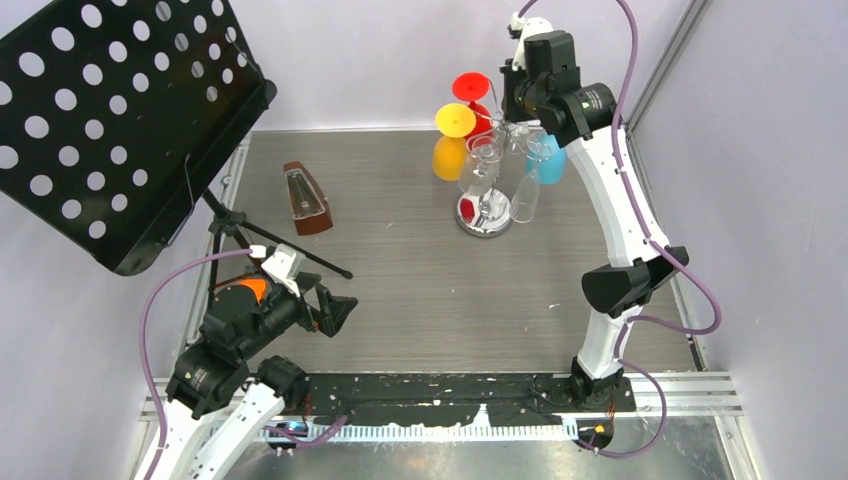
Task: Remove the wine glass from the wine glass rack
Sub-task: Pick up the wine rack from the center of the board, then place the wine rack at the center of the board, then pick up the wine glass from the wine rack.
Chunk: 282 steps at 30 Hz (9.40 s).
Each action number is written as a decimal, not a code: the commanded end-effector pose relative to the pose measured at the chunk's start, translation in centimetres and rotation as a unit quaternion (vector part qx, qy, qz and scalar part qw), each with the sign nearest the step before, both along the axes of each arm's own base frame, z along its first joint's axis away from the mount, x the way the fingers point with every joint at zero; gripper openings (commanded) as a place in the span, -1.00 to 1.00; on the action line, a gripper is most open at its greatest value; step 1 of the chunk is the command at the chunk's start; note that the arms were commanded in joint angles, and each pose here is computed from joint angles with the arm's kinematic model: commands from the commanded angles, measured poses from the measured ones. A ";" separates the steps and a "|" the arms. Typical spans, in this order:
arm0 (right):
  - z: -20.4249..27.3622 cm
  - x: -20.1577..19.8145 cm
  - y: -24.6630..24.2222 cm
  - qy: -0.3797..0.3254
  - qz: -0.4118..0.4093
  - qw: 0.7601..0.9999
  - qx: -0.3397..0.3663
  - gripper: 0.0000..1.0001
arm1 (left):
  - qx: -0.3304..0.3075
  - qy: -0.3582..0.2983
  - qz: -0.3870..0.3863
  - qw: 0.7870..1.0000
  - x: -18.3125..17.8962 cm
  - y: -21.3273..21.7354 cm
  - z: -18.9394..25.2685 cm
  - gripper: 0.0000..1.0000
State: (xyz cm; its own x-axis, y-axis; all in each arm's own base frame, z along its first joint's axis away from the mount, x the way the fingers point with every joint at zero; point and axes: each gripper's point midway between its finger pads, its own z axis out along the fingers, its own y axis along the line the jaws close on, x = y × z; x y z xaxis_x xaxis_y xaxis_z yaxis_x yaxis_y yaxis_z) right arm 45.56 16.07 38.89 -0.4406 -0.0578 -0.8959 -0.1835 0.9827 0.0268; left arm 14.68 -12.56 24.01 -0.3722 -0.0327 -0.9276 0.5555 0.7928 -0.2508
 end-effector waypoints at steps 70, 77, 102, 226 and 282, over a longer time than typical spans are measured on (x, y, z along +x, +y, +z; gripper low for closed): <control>13.1 -12.6 4.5 -0.226 0.103 0.966 0.074 -0.89 | 0.006 -0.003 0.021 1.000 1.0 0.3 0.0 0.98; 12.7 -12.3 4.7 -0.220 0.100 0.968 0.072 -0.88 | 0.007 -0.002 0.020 1.000 1.0 0.3 -0.1 0.98; 11.8 -13.9 3.1 -0.217 0.093 0.969 0.070 0.19 | 0.016 0.012 0.027 0.999 1.6 0.2 -0.4 0.98; 0.2 -29.4 -9.6 -0.154 0.031 0.976 0.148 0.75 | -0.399 0.168 -0.066 0.899 11.9 -15.1 19.0 -1.00; -1.5 -29.1 -9.4 -0.139 0.026 0.979 0.145 0.75 | -0.304 0.197 -0.131 0.923 11.9 -16.4 16.2 -1.00</control>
State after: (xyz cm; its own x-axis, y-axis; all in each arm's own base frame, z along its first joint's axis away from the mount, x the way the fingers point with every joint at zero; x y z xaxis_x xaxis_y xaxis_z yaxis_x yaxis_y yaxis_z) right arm 16.51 6.81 36.45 -0.2075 0.1585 -0.9653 -0.2757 0.9373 0.2131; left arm 28.85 -29.36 38.69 -0.7627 -0.4045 -0.5047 0.3972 0.3229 -0.8591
